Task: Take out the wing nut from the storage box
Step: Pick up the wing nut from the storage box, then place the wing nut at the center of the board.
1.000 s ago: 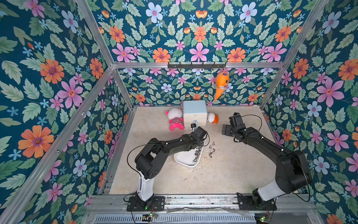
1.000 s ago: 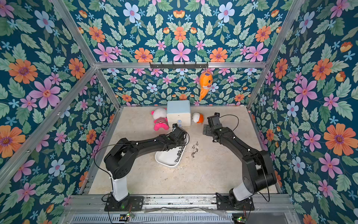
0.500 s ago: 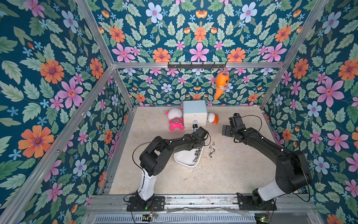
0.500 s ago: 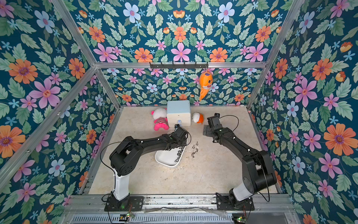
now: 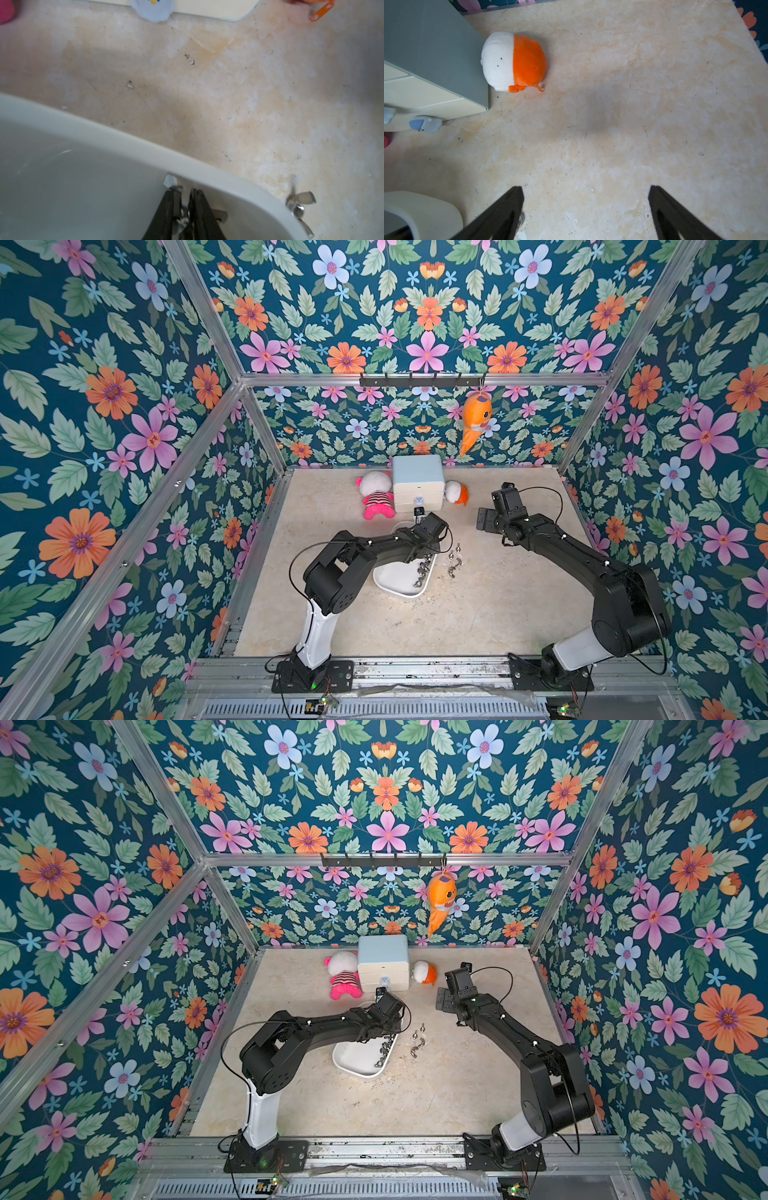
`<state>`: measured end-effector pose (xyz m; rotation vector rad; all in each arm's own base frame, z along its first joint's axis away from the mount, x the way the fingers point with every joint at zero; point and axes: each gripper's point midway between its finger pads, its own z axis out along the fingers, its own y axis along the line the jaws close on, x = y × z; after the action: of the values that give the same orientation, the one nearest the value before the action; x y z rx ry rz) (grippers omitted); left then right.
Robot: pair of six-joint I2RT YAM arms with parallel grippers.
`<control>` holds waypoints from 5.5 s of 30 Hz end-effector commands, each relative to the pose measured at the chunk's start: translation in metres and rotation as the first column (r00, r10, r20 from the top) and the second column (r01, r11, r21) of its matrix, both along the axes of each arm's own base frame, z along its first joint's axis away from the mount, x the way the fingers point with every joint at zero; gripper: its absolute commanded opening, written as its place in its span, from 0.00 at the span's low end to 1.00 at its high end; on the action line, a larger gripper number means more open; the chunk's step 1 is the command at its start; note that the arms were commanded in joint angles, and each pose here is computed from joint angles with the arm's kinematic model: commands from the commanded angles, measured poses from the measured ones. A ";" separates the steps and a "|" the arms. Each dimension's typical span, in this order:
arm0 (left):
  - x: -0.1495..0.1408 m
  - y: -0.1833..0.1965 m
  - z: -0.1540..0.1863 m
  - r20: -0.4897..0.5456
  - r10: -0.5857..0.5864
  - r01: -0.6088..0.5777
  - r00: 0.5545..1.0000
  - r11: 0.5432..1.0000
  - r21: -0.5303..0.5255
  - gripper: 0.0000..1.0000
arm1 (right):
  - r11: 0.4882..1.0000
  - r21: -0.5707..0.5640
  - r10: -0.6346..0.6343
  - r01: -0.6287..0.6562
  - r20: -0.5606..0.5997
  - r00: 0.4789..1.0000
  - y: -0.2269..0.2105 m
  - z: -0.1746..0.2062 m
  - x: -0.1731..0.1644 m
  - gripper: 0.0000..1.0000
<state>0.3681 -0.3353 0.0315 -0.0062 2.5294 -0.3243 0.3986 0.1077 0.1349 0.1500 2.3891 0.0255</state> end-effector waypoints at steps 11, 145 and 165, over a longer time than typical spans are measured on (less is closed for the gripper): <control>-0.003 0.008 -0.010 -0.011 0.006 -0.006 1.000 0.999 0.034 0.07 | 1.000 -0.001 -0.010 0.010 0.011 1.000 -0.002 0.002 -0.001 0.99; -0.092 -0.050 0.000 -0.020 -0.150 0.151 0.989 0.972 0.181 0.13 | 1.000 -0.009 -0.018 0.019 0.033 0.999 -0.005 0.015 -0.001 0.99; -0.074 -0.044 0.093 0.157 -0.111 0.095 0.981 0.990 0.108 0.35 | 1.000 -0.010 -0.019 0.019 0.034 0.999 -0.005 0.016 -0.001 0.99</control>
<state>0.2895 -0.3899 0.1166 0.1873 2.4070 -0.2849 0.3959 0.1045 0.1453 0.1539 2.3719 0.0169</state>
